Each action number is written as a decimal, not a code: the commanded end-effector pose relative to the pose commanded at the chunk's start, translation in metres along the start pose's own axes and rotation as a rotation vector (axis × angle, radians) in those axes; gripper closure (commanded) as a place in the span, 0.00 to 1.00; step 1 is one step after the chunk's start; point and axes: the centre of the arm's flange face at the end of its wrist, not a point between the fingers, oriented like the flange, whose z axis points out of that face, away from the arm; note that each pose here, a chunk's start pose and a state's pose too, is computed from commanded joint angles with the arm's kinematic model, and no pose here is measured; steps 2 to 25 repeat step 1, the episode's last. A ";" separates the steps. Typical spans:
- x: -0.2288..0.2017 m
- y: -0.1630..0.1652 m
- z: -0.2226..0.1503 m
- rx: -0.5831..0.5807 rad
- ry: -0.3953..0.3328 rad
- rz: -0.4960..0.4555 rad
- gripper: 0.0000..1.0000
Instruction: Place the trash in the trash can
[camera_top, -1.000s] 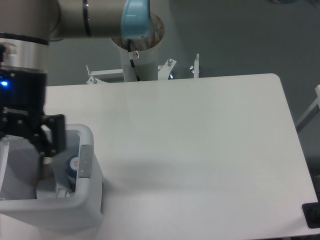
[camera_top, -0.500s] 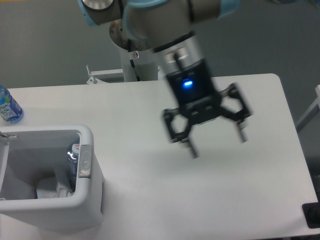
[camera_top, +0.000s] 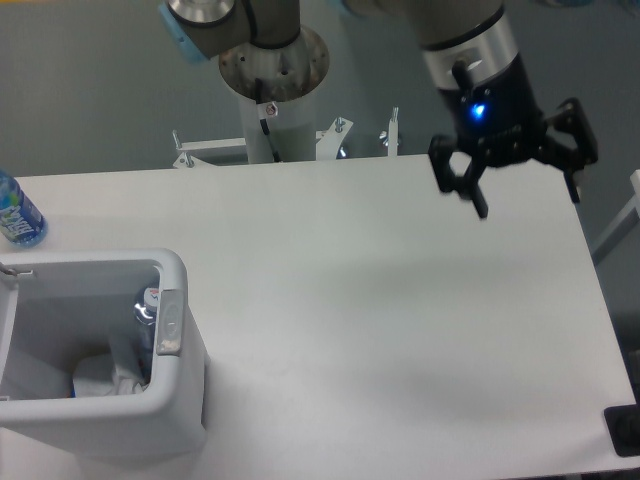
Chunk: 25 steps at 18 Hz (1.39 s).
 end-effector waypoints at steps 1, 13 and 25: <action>-0.002 0.002 0.001 0.002 0.002 0.007 0.00; -0.002 0.002 0.001 0.002 0.002 0.007 0.00; -0.002 0.002 0.001 0.002 0.002 0.007 0.00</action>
